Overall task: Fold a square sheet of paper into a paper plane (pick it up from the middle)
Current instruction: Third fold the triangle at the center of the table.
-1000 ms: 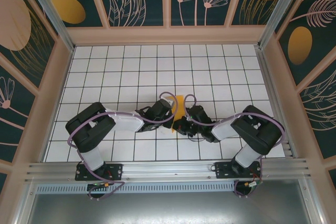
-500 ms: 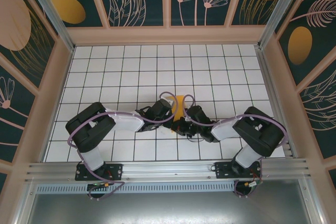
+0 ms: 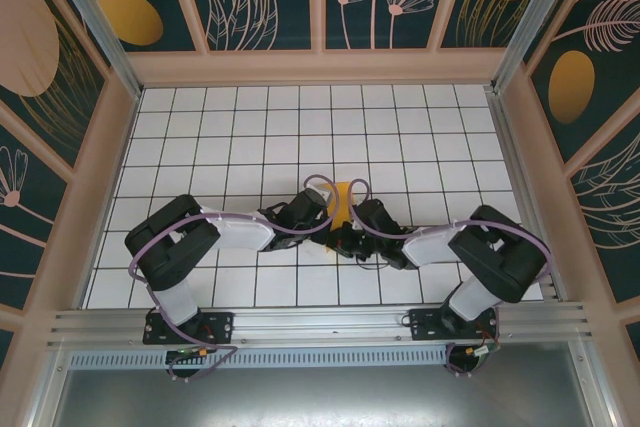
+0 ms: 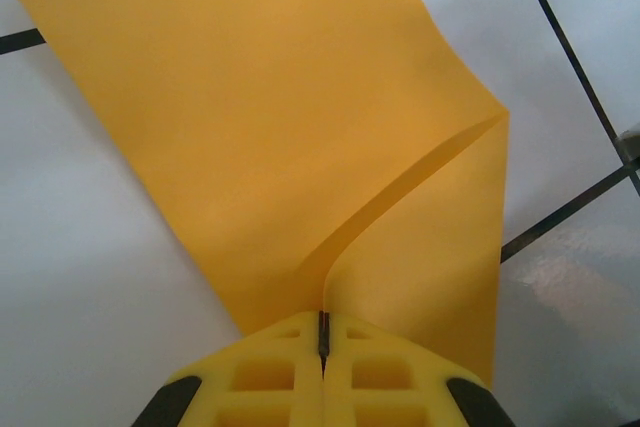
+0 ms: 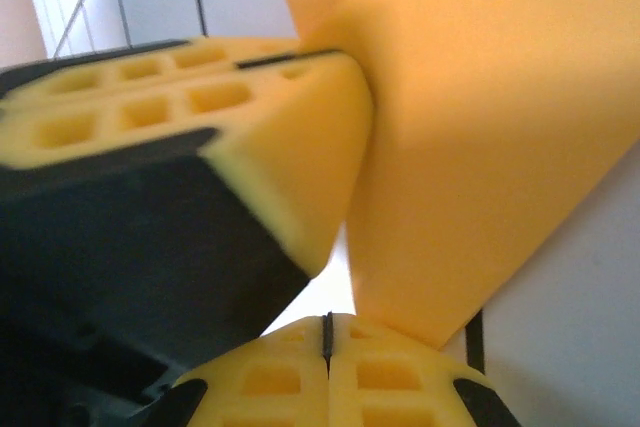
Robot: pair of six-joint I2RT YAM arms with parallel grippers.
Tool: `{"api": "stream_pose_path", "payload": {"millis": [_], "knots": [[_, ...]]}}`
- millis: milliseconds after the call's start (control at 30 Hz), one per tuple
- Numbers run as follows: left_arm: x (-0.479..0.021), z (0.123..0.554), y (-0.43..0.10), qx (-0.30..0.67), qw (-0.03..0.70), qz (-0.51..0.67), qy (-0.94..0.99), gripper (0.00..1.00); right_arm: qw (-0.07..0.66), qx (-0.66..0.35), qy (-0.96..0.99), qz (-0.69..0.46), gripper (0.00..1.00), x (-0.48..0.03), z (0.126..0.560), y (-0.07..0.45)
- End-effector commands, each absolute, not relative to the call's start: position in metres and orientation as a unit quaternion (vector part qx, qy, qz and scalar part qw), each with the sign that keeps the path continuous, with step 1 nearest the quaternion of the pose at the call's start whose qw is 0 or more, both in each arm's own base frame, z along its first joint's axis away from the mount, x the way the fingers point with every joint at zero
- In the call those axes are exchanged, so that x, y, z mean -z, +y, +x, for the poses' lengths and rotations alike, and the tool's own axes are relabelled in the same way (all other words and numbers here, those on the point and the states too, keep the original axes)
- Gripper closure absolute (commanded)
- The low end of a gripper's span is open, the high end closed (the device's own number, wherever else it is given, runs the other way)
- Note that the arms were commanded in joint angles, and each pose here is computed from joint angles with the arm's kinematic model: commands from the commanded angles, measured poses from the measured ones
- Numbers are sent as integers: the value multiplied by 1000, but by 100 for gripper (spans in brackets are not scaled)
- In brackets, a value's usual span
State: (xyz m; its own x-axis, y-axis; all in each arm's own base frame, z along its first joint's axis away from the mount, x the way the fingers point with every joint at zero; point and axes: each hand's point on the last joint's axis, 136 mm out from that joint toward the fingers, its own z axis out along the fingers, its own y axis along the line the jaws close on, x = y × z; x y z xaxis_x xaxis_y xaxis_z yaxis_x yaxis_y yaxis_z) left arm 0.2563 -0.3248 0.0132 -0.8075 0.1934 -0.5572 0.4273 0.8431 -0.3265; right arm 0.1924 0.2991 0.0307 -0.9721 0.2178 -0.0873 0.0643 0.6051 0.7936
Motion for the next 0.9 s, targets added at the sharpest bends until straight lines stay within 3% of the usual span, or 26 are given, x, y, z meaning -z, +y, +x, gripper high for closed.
{"api": "stream_pose_path", "payload": {"millis": [0,267,467,733,867], "knots": [[31,230,-289,153,187,177,954,100,114,-443,886,77,100,-44,204,299],[30,230,-290,152,186,177,954,100,88,-453,883,81,100,-30,196,305],[30,231,-290,151,186,177,955,100,58,-405,907,99,100,0,184,292],[30,231,-289,150,187,176,955,100,80,-449,888,64,100,-35,185,307],[29,231,-290,151,187,177,954,100,61,-434,897,65,100,-21,178,307]]}}
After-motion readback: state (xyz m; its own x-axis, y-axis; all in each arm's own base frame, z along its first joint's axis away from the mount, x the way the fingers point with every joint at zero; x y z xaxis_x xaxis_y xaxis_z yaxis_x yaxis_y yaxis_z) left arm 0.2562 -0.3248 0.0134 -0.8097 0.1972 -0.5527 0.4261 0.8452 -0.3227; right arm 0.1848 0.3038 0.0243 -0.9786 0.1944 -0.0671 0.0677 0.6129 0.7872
